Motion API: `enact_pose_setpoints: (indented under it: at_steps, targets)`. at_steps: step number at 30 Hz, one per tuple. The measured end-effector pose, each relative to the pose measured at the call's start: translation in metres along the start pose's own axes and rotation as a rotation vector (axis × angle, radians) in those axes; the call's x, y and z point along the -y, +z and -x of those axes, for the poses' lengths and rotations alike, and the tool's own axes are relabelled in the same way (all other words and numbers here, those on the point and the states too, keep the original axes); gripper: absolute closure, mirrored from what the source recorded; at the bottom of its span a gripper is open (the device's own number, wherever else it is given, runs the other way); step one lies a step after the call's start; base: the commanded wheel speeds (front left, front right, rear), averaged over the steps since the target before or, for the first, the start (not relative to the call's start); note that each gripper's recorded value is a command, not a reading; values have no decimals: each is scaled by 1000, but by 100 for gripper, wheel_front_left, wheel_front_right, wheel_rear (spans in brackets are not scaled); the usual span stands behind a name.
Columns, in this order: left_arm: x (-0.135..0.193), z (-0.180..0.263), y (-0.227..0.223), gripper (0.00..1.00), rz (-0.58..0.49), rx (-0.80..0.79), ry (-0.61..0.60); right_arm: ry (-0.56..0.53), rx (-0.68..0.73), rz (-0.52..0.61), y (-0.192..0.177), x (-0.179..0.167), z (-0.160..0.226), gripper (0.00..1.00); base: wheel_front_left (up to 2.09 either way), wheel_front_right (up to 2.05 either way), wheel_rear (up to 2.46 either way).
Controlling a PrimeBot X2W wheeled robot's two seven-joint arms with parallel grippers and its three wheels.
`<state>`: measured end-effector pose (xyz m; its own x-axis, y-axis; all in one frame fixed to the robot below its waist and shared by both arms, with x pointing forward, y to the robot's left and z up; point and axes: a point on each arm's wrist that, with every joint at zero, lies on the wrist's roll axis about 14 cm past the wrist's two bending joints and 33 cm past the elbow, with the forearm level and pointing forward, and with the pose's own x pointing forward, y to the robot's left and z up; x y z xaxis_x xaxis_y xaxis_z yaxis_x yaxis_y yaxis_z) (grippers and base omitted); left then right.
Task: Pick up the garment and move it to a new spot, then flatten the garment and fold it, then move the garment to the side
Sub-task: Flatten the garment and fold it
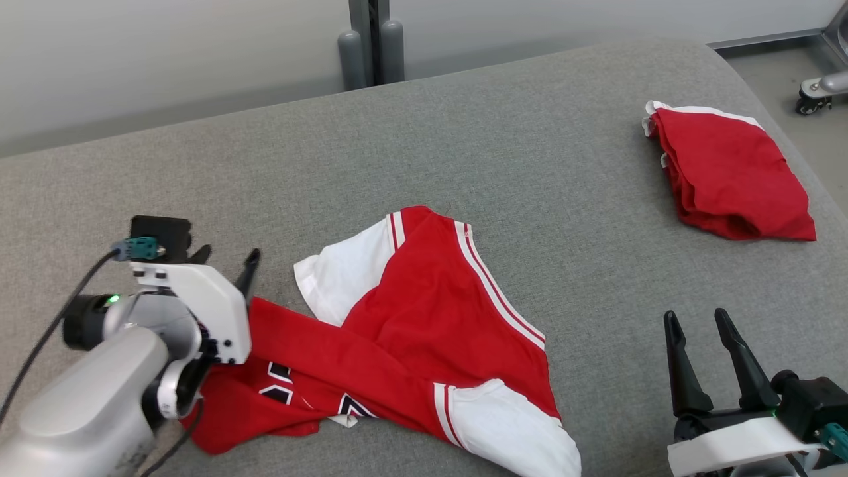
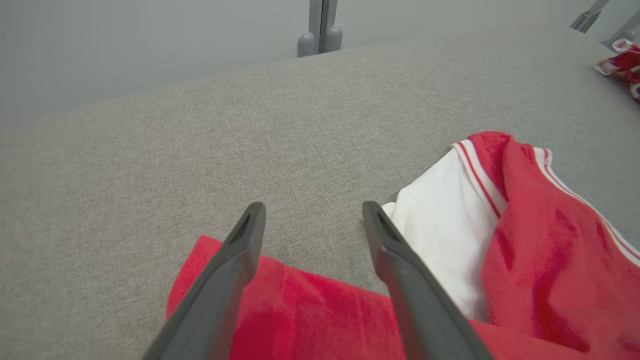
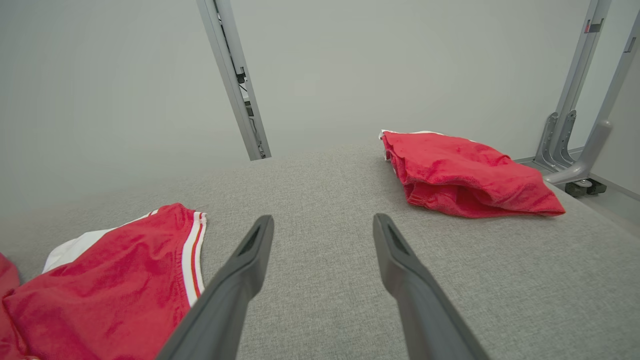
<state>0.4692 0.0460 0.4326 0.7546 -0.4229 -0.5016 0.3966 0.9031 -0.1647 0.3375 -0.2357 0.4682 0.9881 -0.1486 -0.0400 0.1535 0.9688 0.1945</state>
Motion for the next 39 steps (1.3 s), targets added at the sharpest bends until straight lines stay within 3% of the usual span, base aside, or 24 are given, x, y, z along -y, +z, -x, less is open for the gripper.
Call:
enact_pose_setpoints:
  at_steps: [10, 20, 21, 26, 31, 35, 39]
  targets:
    - [-57, 7, -43, 0, -1, -213, 137, 5, -9, -1, -3, -2, 0, 0, 0, 0, 0]
    - [-56, 11, -88, 0, 116, -392, 111, 1, -9, 2, -3, -1, 1, 0, 0, 0, 0]
    - [-55, 11, -89, 100, 119, -397, 105, 0, -9, 2, -2, 0, 2, 0, 0, 0, 0]
    - [-46, 3, -71, 100, 139, -306, 62, -5, -9, 5, -2, 1, 2, 0, 0, 0, 0]
    - [-38, -10, 6, 100, 111, -4, 18, -1, -6, 7, -1, 0, 2, 0, 0, 0, 0]
    - [0, -8, 64, 100, 91, 211, -115, 3, -4, 9, -1, -1, 2, 0, 0, 0, 0]
    - [54, 15, 100, 100, 19, 366, -319, 11, -7, 11, -2, -3, 3, 0, 0, 0, 0]
